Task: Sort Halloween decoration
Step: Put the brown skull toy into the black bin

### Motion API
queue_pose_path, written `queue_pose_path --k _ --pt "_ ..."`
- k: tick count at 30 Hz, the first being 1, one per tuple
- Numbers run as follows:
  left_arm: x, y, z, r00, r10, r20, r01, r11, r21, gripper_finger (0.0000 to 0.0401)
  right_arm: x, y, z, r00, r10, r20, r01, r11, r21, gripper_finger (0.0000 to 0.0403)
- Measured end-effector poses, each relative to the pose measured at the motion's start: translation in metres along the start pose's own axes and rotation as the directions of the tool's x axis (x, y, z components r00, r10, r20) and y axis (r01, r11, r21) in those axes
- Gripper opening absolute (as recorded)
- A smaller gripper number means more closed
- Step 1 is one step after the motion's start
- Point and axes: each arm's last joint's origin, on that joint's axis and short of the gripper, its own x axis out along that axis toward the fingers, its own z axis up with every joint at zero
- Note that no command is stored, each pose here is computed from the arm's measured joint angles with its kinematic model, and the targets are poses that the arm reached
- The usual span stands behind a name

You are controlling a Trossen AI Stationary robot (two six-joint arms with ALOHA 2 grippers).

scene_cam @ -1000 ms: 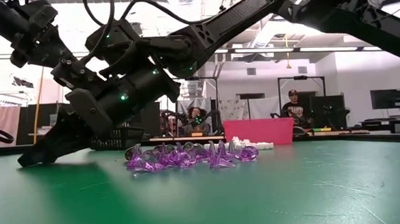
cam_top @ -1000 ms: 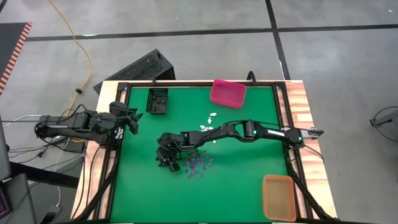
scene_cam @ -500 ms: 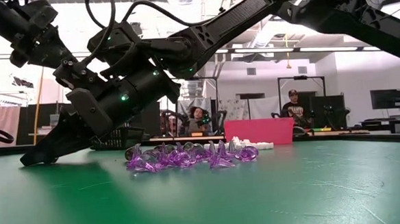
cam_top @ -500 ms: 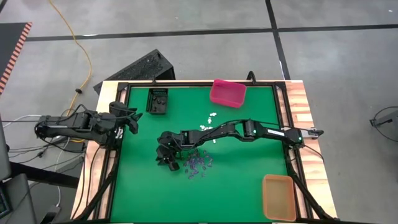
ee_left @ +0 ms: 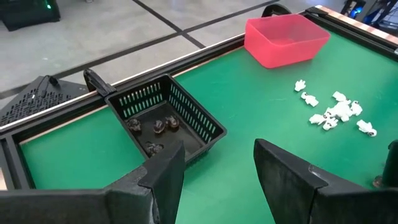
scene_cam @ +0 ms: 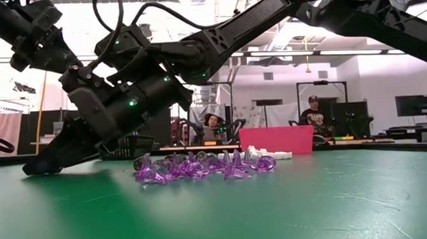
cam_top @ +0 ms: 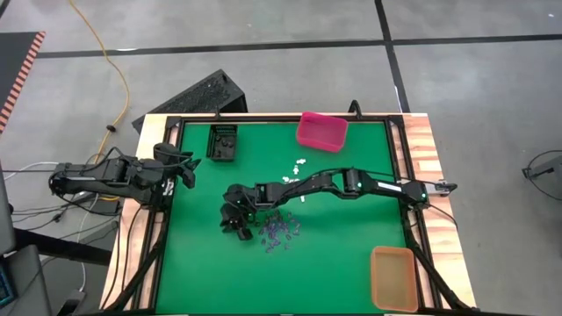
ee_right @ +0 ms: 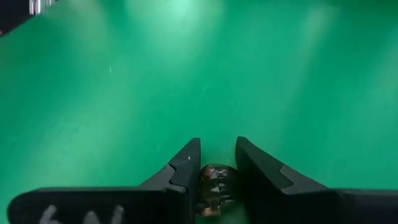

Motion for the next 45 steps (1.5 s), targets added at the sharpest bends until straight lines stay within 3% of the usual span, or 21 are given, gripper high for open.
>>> queue_pose_path --k 12,23,35,45 --pt "0.0 0.0 0.0 1.0 -0.001 0.0 0.001 1.0 -0.009 0.0183 -0.028 -0.034 0.037 0.996 -0.073 0.06 0.071 0.997 0.027 0.0116" --pt "0.0 0.0 0.0 1.0 0.0 0.0 0.0 1.0 -0.009 0.0183 -0.07 -0.091 0.053 0.957 -0.268 0.114 0.261 0.963 0.068 0.0116" --pt "0.0 0.0 0.0 1.0 0.002 -0.003 -0.002 1.0 -0.005 0.0183 -0.104 -0.144 0.046 0.893 -0.415 0.173 0.377 0.9 0.218 0.0116" --pt "0.0 0.0 0.0 1.0 0.009 0.001 -0.009 1.0 -0.005 0.0183 -0.113 -0.157 0.047 0.803 -0.57 0.177 0.501 0.805 0.318 0.0117"
